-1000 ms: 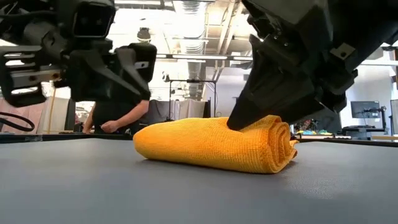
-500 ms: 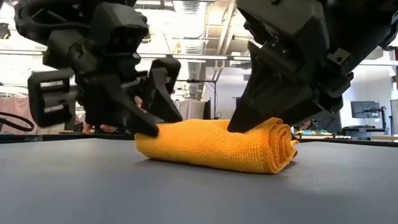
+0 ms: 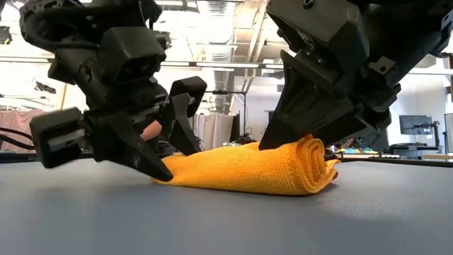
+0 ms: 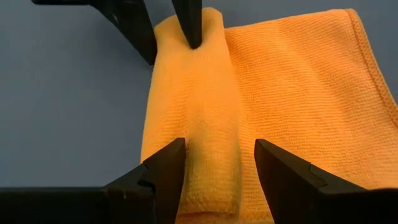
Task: Roll towel
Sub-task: Roll the yellow microfiber cloth
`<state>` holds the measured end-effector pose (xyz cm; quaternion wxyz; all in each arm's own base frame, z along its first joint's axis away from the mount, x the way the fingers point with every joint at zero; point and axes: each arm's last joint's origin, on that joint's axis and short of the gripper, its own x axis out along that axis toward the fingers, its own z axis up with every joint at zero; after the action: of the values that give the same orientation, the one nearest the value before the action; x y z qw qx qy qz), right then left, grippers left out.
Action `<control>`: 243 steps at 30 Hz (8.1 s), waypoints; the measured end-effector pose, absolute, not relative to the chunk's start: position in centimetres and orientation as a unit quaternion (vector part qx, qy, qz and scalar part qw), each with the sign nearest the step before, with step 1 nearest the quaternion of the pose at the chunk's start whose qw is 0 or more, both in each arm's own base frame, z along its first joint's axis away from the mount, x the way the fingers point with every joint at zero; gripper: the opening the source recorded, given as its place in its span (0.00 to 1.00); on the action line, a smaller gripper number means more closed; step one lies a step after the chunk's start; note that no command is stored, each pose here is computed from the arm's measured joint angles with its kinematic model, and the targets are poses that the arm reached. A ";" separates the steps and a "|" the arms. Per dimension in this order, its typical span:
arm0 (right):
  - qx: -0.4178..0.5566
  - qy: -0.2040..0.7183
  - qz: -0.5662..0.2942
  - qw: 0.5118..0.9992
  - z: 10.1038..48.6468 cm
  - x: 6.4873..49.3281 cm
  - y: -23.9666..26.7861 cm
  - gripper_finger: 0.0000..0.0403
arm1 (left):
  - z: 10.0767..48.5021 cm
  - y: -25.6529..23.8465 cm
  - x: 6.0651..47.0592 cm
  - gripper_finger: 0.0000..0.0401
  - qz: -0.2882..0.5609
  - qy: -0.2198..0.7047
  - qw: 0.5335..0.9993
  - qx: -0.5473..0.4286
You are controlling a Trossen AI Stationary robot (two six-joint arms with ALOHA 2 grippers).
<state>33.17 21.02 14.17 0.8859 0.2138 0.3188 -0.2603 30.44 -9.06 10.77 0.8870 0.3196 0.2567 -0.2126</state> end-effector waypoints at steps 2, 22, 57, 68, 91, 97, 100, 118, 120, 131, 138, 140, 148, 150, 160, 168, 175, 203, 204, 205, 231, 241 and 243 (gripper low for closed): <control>0.219 0.318 -0.262 0.885 14.2 33.2 21.0 0.54 | 10.4 -9.0 30.5 0.45 -0.213 0.261 0.883 0.326; 0.076 0.300 -0.176 0.934 18.3 33.6 24.8 0.54 | 10.8 -7.9 32.7 0.21 -0.186 0.336 0.873 0.301; 0.044 0.423 -0.221 0.877 11.9 33.1 24.1 0.39 | 11.9 -8.0 33.9 0.35 -0.177 0.320 0.880 0.304; 0.094 0.418 -0.239 0.871 11.9 32.8 24.3 0.07 | 11.9 -6.7 34.1 0.04 -0.191 0.324 0.894 0.241; 0.308 0.367 -0.230 0.847 14.3 33.4 25.3 0.07 | 11.2 -6.2 32.8 0.03 -0.344 0.415 0.839 -0.076; 0.316 0.362 -0.242 0.843 14.2 33.4 25.2 0.07 | 11.3 -6.2 32.9 0.13 -0.344 0.411 0.840 -0.084; 0.322 0.362 -0.249 0.839 14.2 33.3 25.1 0.07 | 11.8 -6.1 33.2 0.21 -0.341 0.417 0.838 -0.088; 0.359 0.349 -0.267 0.823 14.3 32.9 25.4 0.07 | 19.1 -6.3 31.4 0.30 -0.409 0.333 0.849 0.031; 0.367 0.345 -0.268 0.821 14.4 32.9 25.4 0.07 | 19.7 -6.8 30.3 0.29 -0.427 0.295 0.853 0.052; 0.385 0.300 -0.283 0.825 16.0 31.9 25.9 0.07 | 18.8 -6.2 25.4 0.17 -0.350 0.094 0.929 0.071; 0.443 0.274 -0.346 0.780 14.8 30.8 25.1 0.07 | 17.1 -6.9 26.1 0.15 -0.352 0.100 0.927 0.085; 0.456 0.268 -0.354 0.771 14.5 30.5 25.1 0.07 | 16.2 -7.3 26.6 0.15 -0.340 0.099 0.930 0.101; 0.476 0.258 -0.364 0.758 14.3 30.0 25.2 0.07 | 14.0 -8.2 31.9 0.15 -0.299 0.110 0.935 0.153; 0.477 0.257 -0.366 0.757 14.2 30.0 25.2 0.07 | 13.7 -8.2 33.6 0.15 -0.296 0.124 0.934 0.157; 0.479 0.237 -0.365 0.762 14.3 29.7 25.5 0.07 | 12.8 -8.1 38.5 0.15 -0.295 0.188 0.923 0.159; 0.485 0.227 -0.365 0.761 14.4 29.5 25.8 0.09 | 13.3 -8.0 39.1 0.15 -0.264 0.183 0.924 0.208; 0.489 0.215 -0.372 0.759 14.4 29.5 25.6 0.10 | 13.2 -8.0 39.1 0.15 -0.265 0.184 0.920 0.222; 0.471 0.224 -0.378 0.765 14.2 28.9 25.7 0.09 | 12.5 -7.0 40.7 0.15 -0.256 0.168 0.925 0.224; 0.472 0.224 -0.378 0.764 14.2 28.9 25.7 0.09 | 11.9 -7.0 40.9 0.15 -0.259 0.182 0.923 0.220; 0.471 0.225 -0.379 0.764 14.2 28.9 25.7 0.09 | 11.4 -7.1 41.2 0.15 -0.261 0.189 0.921 0.219; 0.420 0.370 -0.332 0.759 17.5 27.5 25.2 0.28 | 11.8 -7.2 43.2 0.15 -0.246 0.248 0.910 0.225; 0.364 0.411 -0.371 0.749 17.1 28.0 23.0 0.28 | 11.7 -7.1 43.2 0.15 -0.247 0.256 0.907 0.223; 0.359 0.419 -0.370 0.747 17.0 28.2 22.7 0.28 | 11.7 -7.1 43.1 0.15 -0.248 0.259 0.906 0.223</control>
<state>28.20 22.74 17.05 0.7472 0.3591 0.4195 -0.3698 43.14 -7.07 11.67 0.9065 0.2234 0.2587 -0.2478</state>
